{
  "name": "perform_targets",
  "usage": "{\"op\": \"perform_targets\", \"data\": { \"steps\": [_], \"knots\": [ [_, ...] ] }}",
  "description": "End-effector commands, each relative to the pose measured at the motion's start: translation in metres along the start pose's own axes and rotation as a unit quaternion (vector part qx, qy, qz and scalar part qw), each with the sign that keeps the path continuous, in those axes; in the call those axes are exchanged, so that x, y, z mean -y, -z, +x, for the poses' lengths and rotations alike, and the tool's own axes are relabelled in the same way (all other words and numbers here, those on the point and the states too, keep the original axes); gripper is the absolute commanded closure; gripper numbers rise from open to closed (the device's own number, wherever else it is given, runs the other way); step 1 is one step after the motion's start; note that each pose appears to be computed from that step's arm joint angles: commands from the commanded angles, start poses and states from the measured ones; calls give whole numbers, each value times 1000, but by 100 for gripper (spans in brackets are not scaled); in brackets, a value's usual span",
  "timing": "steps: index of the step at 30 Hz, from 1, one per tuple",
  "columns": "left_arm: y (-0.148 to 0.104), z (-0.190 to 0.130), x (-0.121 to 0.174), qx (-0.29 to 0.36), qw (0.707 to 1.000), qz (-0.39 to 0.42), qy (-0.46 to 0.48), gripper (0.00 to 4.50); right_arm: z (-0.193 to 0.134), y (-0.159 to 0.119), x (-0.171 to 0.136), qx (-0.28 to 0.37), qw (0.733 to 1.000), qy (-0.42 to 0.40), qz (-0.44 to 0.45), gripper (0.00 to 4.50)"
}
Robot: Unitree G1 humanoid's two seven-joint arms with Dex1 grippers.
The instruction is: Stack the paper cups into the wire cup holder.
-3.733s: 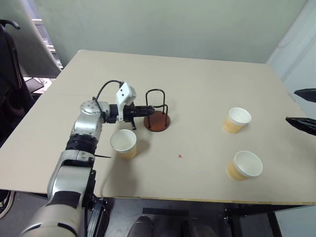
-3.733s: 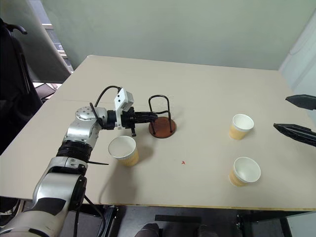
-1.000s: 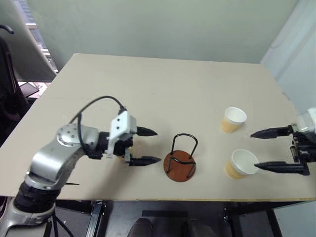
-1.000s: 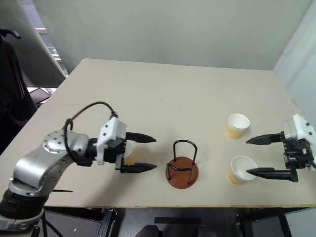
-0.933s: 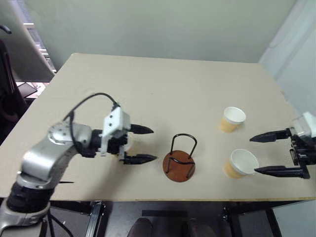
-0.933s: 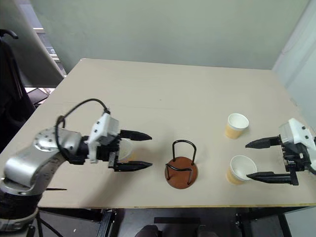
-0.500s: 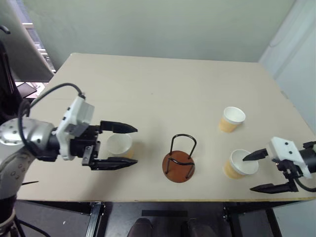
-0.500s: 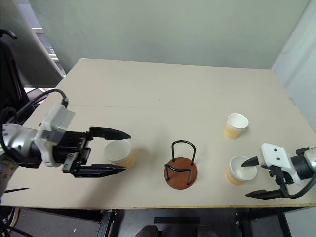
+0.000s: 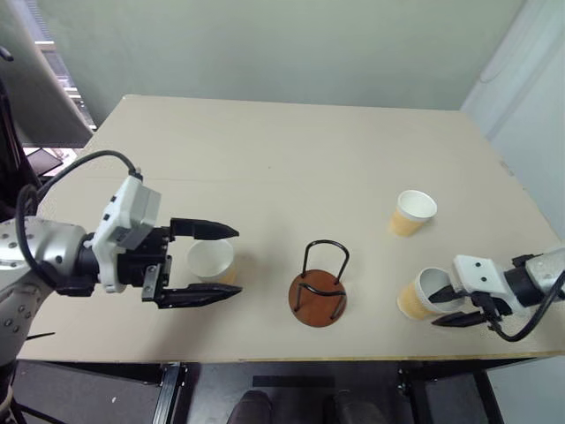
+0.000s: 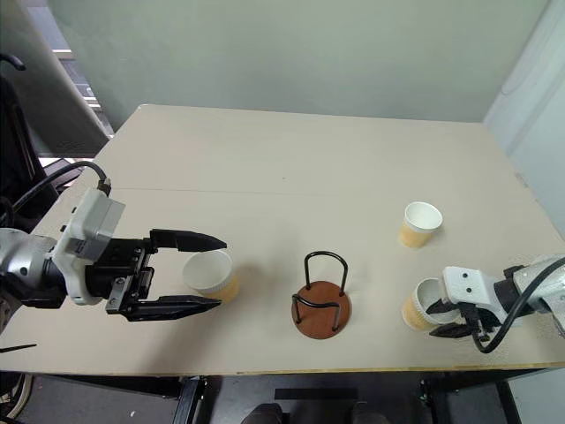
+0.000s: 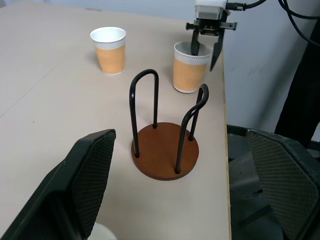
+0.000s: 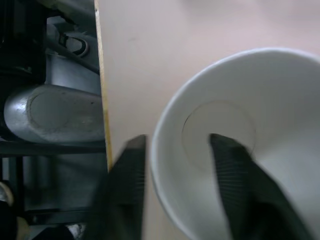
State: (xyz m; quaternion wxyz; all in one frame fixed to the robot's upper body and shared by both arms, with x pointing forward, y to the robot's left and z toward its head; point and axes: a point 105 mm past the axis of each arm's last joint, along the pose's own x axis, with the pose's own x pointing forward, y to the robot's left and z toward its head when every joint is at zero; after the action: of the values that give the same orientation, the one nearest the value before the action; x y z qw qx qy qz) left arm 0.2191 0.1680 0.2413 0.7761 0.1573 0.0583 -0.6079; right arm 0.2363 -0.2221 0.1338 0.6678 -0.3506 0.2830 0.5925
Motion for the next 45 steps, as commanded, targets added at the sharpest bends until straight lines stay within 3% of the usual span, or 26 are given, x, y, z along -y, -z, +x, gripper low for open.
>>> {"op": "perform_targets", "data": {
  "steps": [1,2,7,12,17,24,40,43,45],
  "knots": [
    [-7,-2,2,0,1000,25,-6,0,-8,-13,1,13,1000,-3,-23,428],
    [-7,-3,2,0,1000,26,-7,0,-10,-18,1,21,999,-7,-27,446],
    [-5,-6,-2,-7,1000,25,-16,0,-34,-59,2,88,993,-12,-73,446],
    [-2,-5,-4,-10,1000,25,-15,0,-67,-125,10,185,972,8,-143,446],
    [-1,-2,-6,-9,999,28,-13,0,-68,-169,12,249,949,-7,-192,446],
    [-3,1,-2,-8,999,30,-9,0,-29,-166,13,230,949,-62,-206,446],
    [-2,1,6,-13,1000,23,-17,0,-2,-160,11,208,949,-88,-222,446],
    [-2,1,7,-12,1000,22,-14,0,0,-159,13,204,950,-85,-219,384],
    [-2,1,7,-12,1000,22,-13,0,1,-159,12,204,950,-86,-219,315]
  ]
}}
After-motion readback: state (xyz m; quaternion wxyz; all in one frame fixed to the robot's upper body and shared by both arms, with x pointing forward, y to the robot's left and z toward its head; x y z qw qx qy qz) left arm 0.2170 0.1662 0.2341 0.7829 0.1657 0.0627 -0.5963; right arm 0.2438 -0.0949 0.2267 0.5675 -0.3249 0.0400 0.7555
